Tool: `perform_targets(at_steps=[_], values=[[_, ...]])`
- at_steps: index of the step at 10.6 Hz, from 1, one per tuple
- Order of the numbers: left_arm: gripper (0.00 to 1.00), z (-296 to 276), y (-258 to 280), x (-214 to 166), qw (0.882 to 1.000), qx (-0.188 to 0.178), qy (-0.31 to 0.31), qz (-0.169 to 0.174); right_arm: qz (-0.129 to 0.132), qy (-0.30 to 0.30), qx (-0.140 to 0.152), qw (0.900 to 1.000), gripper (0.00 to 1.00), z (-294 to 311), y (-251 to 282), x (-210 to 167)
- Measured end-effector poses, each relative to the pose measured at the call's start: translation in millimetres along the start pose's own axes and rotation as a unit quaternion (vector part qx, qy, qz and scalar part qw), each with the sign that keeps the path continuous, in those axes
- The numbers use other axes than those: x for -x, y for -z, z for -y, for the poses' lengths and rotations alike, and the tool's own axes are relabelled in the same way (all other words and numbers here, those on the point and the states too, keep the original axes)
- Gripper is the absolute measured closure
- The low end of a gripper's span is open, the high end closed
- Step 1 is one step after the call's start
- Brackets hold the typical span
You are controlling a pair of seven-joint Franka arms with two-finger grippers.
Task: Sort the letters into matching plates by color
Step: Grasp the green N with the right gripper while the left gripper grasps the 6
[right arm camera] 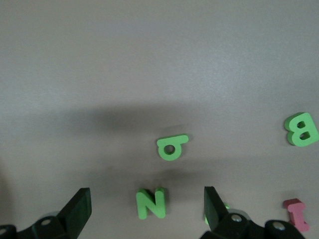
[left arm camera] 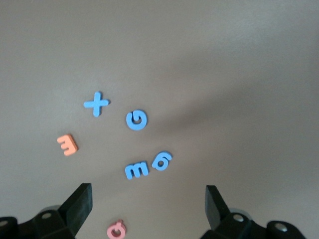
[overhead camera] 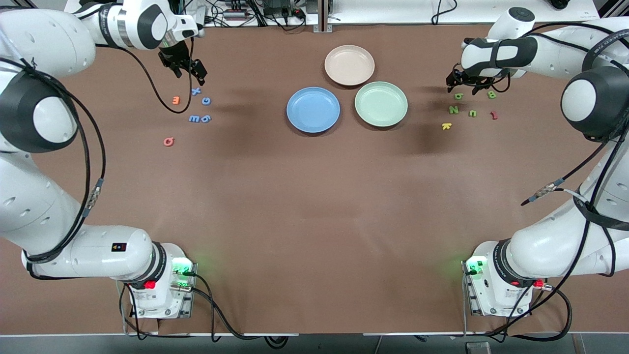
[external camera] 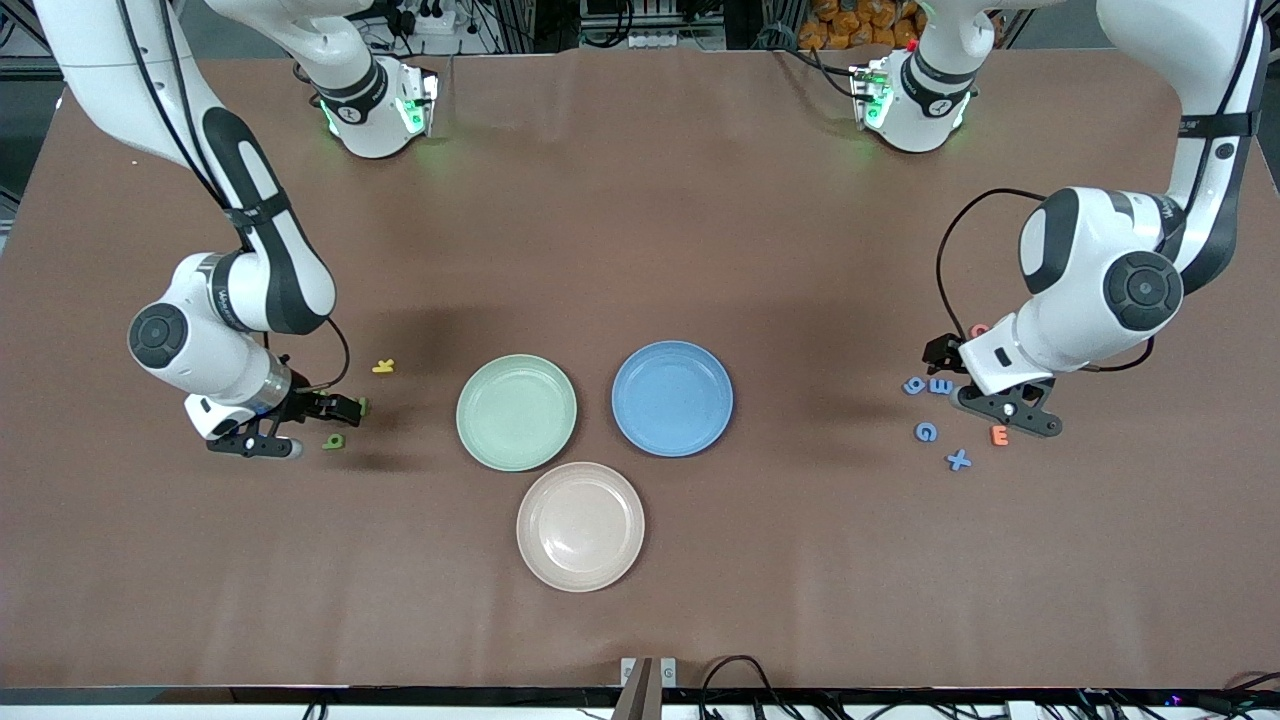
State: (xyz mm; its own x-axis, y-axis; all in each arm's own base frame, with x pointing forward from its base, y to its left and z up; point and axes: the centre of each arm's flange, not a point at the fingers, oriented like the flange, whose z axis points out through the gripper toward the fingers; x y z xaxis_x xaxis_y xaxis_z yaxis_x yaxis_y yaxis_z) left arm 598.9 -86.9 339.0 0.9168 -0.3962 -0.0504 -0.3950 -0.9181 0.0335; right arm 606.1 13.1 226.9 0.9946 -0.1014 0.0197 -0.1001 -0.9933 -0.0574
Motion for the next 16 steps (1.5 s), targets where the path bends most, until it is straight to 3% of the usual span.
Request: perform_targets(at_steps=[5, 10, 15, 16], values=[[0.0, 2.3, -14.5, -13.3, 0.997, -0.01, -0.082, -0.007, 0.011, -0.001, 0.003, 1.0, 0.0, -2.5, -25.3, 7.5], [0.0, 2.0, -38.5, -13.8, 0.996, -0.007, -0.092, -0.001, 0.006, 0.0, 0.005, 1.0, 0.0, -3.6, -47.1, 20.4], [0.0, -9.9, -71.0, -2.0, 0.994, -0.008, -0.113, -0.005, 0.013, 0.006, 0.006, 1.0, 0.09, 1.9, -54.1, 28.8], [0.0, -12.3, -77.5, 1.5, 0.993, -0.009, -0.119, -0.005, 0.013, 0.008, 0.007, 1.0, 0.15, 3.5, -55.9, 31.0]])
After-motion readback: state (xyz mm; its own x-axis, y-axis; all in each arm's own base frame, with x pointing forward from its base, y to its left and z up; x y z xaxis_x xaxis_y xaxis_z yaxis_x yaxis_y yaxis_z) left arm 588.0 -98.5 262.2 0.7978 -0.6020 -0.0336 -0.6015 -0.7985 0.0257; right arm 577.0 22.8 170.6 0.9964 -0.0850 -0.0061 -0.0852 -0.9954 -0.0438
